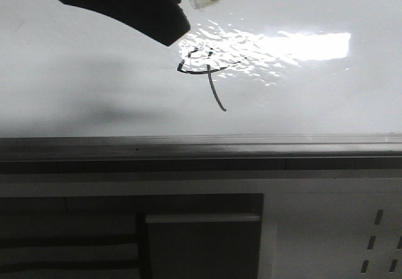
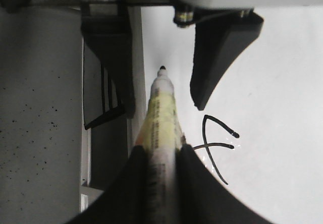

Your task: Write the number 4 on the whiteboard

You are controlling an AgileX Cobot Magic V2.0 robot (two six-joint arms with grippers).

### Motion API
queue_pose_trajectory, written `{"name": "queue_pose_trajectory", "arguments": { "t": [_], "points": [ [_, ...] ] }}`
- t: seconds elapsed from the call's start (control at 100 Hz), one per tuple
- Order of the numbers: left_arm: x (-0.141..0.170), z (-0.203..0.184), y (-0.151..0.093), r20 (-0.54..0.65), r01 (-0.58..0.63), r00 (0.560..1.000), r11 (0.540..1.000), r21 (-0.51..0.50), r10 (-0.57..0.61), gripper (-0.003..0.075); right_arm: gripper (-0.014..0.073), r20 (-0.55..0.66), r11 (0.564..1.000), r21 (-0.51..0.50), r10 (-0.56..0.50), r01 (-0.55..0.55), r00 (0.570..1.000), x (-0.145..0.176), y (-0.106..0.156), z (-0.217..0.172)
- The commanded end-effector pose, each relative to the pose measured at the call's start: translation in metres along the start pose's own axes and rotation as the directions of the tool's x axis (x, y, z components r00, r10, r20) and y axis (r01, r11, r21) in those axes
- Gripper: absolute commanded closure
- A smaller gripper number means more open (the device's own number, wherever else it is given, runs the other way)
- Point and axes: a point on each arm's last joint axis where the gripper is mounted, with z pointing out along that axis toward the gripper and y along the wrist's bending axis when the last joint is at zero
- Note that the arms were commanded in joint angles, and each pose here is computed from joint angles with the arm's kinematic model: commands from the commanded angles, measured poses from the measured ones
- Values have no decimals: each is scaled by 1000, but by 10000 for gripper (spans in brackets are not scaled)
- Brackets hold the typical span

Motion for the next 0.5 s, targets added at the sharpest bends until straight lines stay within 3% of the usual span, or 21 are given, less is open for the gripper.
{"name": "queue_pose_trajectory", "arguments": {
  "t": [0.0,0.3,0.49],
  "points": [
    [-18,-22,5,97,-7,995,996,-87,16,356,659,67,996,84,-13,8,998,-9,-10,-10],
    [-19,-29,1,96,-39,994,996,-74,46,361,659,67,996,84,-13,8,998,-9,-10,-10],
    [-17,-21,3,83,-80,993,994,-72,86,474,659,67,996,84,-13,8,998,-9,-10,-10]
  ]
}}
